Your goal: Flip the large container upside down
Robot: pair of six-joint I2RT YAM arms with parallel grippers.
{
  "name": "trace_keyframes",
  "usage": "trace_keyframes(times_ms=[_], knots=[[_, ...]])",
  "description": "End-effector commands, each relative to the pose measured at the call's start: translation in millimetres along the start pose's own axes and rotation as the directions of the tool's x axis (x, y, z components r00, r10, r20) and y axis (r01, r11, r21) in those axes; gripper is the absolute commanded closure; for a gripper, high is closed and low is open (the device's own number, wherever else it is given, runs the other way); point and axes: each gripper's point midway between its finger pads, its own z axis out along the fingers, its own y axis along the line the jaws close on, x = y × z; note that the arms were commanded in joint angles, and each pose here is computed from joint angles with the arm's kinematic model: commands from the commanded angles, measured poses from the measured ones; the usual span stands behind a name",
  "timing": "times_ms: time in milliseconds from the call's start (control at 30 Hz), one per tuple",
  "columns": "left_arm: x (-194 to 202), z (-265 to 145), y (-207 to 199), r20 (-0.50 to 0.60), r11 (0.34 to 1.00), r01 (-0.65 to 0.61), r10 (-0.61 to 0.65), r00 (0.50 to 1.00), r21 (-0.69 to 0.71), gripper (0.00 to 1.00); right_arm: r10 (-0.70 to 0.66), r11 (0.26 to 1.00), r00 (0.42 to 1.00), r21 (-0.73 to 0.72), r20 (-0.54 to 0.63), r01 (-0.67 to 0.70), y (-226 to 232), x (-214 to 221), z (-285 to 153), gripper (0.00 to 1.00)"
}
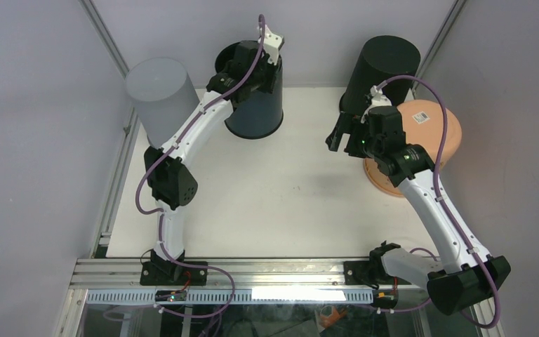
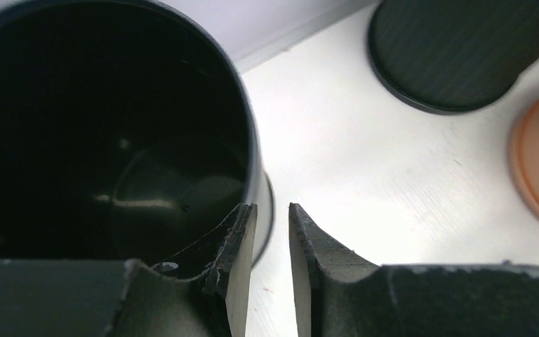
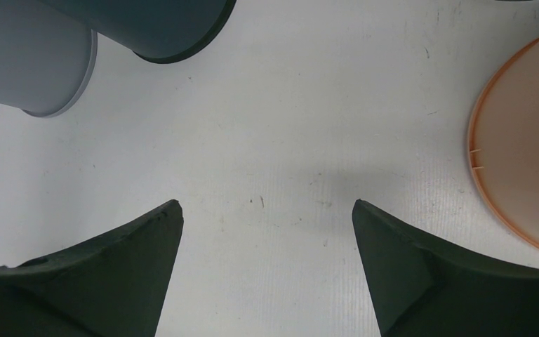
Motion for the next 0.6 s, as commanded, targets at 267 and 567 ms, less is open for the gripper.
trace_keyframes(times_ms=[267, 567], knots=[[-31.3, -38.0, -28.9, 0.018, 0.993, 0.073, -0.075, 0.997, 0.093, 0.19, 0.004, 0.999, 0.999, -0.046, 0.047, -0.002, 8.7, -12.4, 0.2, 0.06], [-81.0, -47.2, -3.7, 0.210, 0.993, 0.112, -0.104, 0.972, -0.028, 0.04, 0.003, 0.999, 0.999, -0.042, 0.051, -0.001, 6.3, -9.9, -2.3, 0.06]])
